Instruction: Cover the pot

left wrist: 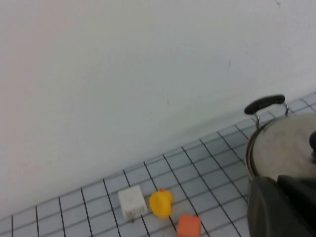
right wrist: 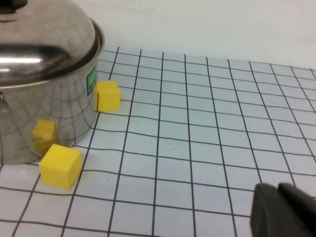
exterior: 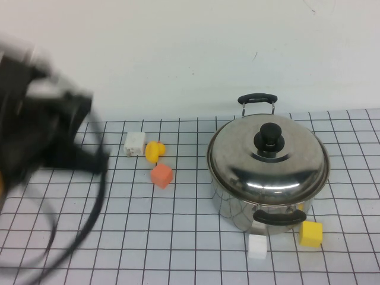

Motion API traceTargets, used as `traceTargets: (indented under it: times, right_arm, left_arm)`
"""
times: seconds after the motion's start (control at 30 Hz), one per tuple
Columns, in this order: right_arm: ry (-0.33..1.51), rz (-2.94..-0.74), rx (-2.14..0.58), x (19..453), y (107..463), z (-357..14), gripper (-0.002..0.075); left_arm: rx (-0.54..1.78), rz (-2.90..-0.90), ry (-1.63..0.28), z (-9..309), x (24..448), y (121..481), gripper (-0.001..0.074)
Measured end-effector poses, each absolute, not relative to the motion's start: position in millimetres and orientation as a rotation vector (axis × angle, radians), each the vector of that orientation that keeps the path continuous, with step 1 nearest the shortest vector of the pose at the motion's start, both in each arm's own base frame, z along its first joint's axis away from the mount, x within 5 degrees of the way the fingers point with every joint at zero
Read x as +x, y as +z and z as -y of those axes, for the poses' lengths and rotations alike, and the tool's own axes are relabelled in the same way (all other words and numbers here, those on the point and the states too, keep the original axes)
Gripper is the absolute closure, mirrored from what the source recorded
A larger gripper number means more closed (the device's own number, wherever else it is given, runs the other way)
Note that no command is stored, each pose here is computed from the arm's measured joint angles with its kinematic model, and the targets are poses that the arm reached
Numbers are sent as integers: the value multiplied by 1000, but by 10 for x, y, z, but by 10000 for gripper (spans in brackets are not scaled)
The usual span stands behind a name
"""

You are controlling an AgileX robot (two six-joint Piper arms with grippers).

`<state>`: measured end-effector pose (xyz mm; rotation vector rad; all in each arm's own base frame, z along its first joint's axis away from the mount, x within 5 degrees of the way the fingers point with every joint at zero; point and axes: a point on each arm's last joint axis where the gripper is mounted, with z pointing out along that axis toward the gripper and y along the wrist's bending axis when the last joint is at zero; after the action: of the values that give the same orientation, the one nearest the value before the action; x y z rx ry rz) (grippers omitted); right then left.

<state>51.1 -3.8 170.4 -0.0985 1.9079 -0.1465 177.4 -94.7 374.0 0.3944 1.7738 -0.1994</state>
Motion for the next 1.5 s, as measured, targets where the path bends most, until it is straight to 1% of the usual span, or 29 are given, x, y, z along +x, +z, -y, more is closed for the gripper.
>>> traceTargets:
  times: [0.23, 0.5, 0.63, 0.93, 1.1, 1.23, 1.5]
  right_arm:
    - [-147, -1908, -99, 511, 1704, 38, 717]
    - [-147, -1908, -99, 511, 1704, 38, 717]
    - [-147, -1908, -99, 511, 1704, 38, 717]
    - [-147, -1908, -99, 511, 1704, 38, 717]
    - [-147, -1908, -99, 511, 1704, 38, 717]
    - [-147, -1908, -99, 511, 1704, 38, 717]
    - [-147, -1908, -99, 511, 1704, 38, 717]
  left_arm:
    - [389, -1836, -199, 708, 1421, 3257, 735]
    - [403, -1887, -186, 638, 1318, 2983, 735]
    - [409, -1905, -178, 632, 1311, 2920, 736]
    - [411, -1906, -176, 631, 1311, 2914, 736]
    - [397, -1841, -192, 550, 1189, 2960, 736]
    - [330, -1730, -264, 441, 1036, 2965, 736]
    - [134, -1516, -403, 270, 758, 2757, 736]
